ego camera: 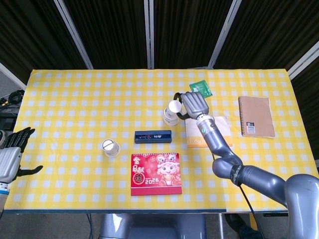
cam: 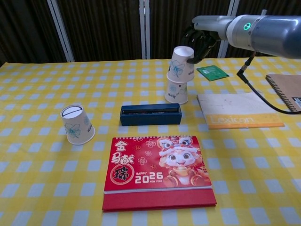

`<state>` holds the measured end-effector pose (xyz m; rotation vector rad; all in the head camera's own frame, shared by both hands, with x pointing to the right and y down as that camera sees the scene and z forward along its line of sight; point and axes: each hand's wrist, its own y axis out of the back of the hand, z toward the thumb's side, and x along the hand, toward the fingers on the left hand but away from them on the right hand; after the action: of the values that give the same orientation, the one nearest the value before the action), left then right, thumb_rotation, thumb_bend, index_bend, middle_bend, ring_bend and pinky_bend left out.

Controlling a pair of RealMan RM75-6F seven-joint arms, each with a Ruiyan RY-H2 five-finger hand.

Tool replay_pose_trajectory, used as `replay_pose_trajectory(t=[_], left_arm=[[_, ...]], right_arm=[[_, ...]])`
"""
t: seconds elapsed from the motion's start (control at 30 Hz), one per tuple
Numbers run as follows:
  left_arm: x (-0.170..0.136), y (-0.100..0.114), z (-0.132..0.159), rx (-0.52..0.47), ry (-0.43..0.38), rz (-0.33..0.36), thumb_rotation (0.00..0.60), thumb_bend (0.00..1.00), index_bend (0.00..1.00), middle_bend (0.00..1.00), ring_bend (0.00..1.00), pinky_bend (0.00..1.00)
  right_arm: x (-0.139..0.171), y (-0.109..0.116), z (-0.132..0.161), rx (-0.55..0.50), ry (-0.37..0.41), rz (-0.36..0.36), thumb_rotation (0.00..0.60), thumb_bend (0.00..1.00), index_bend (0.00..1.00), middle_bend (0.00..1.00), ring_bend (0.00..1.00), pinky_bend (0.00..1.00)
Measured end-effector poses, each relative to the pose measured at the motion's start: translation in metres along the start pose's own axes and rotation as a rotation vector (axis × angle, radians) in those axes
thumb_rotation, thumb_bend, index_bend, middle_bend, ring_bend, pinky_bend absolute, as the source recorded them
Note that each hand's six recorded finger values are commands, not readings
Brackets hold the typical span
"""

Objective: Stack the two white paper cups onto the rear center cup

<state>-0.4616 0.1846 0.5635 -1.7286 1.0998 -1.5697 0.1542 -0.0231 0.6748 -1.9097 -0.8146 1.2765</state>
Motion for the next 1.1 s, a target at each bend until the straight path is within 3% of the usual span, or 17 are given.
replay_pose_trajectory(t=[0.07, 0.2, 0.27, 0.63, 0.77, 0.87, 1.1], left_arm=[[0.000, 0.000, 0.000, 0.000, 0.001, 0.000, 0.600, 0.00, 0.00, 0.00, 0.00, 0.00], [0.000, 0.000, 0.000, -0.001, -0.001, 0.000, 0.600, 0.00, 0.00, 0.00, 0.00, 0.00], [0.000, 0.001, 0.000, -0.003, -0.002, 0.001, 0.600, 0.00, 0.00, 0.00, 0.00, 0.00], [0.000, 0.002, 0.000, -0.007, -0.005, 0.002, 0.600, 0.00, 0.00, 0.00, 0.00, 0.00], [-0.001, 0.003, 0.000, -0.008, -0.011, 0.006, 0.600, 0.00, 0.00, 0.00, 0.00, 0.00], [-0.002, 0.004, 0.001, -0.007, -0.020, 0.015, 0.600, 0.00, 0.00, 0.00, 0.00, 0.00], [-0.003, 0.002, 0.005, -0.007, -0.053, 0.018, 0.600, 0.00, 0.00, 0.00, 0.00, 0.00]], right_arm=[[0.000, 0.000, 0.001, 0.010, 0.003, 0.007, 0.600, 0.28, 0.38, 0.38, 0.36, 0.46], [0.000, -0.002, 0.003, 0.008, 0.007, 0.024, 0.600, 0.23, 0.14, 0.12, 0.20, 0.39], [0.001, -0.003, 0.004, 0.001, 0.006, 0.032, 0.600, 0.22, 0.09, 0.07, 0.16, 0.35], [0.007, 0.004, 0.006, 0.015, 0.015, -0.013, 0.600, 0.21, 0.09, 0.06, 0.13, 0.23], [0.017, 0.012, 0.002, 0.028, 0.030, -0.034, 0.600, 0.14, 0.09, 0.03, 0.05, 0.09], [0.032, 0.024, -0.008, 0.056, 0.044, -0.075, 0.600, 0.01, 0.08, 0.00, 0.00, 0.00], [0.095, 0.049, -0.050, 0.106, 0.056, -0.188, 0.600, 0.00, 0.03, 0.00, 0.00, 0.00]])
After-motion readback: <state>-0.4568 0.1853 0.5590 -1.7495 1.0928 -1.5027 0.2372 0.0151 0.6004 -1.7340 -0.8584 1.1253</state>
